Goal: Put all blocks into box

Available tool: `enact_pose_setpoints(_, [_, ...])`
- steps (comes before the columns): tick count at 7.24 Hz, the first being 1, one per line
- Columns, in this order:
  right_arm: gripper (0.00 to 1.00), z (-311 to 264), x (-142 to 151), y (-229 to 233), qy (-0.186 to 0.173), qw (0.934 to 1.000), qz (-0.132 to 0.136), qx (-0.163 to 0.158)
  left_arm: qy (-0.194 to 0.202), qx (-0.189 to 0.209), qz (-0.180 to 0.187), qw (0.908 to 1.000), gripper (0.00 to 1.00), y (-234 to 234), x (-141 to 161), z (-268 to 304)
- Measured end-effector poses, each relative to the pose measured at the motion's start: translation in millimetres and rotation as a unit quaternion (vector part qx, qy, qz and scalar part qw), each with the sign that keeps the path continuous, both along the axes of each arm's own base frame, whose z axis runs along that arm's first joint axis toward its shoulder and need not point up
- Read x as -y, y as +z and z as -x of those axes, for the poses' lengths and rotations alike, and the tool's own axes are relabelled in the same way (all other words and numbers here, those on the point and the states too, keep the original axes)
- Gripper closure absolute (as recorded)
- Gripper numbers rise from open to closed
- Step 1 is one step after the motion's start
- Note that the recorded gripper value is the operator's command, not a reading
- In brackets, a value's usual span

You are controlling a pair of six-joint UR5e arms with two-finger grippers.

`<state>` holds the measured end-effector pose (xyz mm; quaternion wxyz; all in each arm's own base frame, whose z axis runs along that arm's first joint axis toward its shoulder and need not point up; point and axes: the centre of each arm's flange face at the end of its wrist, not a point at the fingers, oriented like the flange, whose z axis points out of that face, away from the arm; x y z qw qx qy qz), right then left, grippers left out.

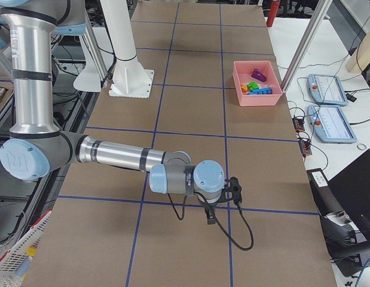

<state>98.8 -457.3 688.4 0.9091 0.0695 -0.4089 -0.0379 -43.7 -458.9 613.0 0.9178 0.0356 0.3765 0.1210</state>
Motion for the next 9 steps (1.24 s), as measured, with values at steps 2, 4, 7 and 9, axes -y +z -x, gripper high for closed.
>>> enact_pose_setpoints(2, [0.00,-2.1,-17.4,-12.9,0.005,0.9999,0.009,0.002,-0.003,0.001,0.003,1.0000,0.00,0.0,7.1,-0.4])
enact_pose_setpoints(4, [0.00,-3.6,-7.0,-59.1,0.005,0.9994,0.035,-0.007,-0.004,0.001,0.003,1.0000,0.00,-0.4,11.4,-0.7])
enact_pose_setpoints(7, [0.00,14.7,6.2,-83.8,-0.018,0.9983,0.035,-0.042,-0.005,0.014,-0.002,0.9999,0.00,-3.9,16.4,1.1])
enact_pose_setpoints(9, [0.00,23.0,6.1,-82.3,-0.025,0.9981,0.030,-0.049,-0.006,0.016,-0.005,0.9998,0.00,-6.9,17.6,1.5])
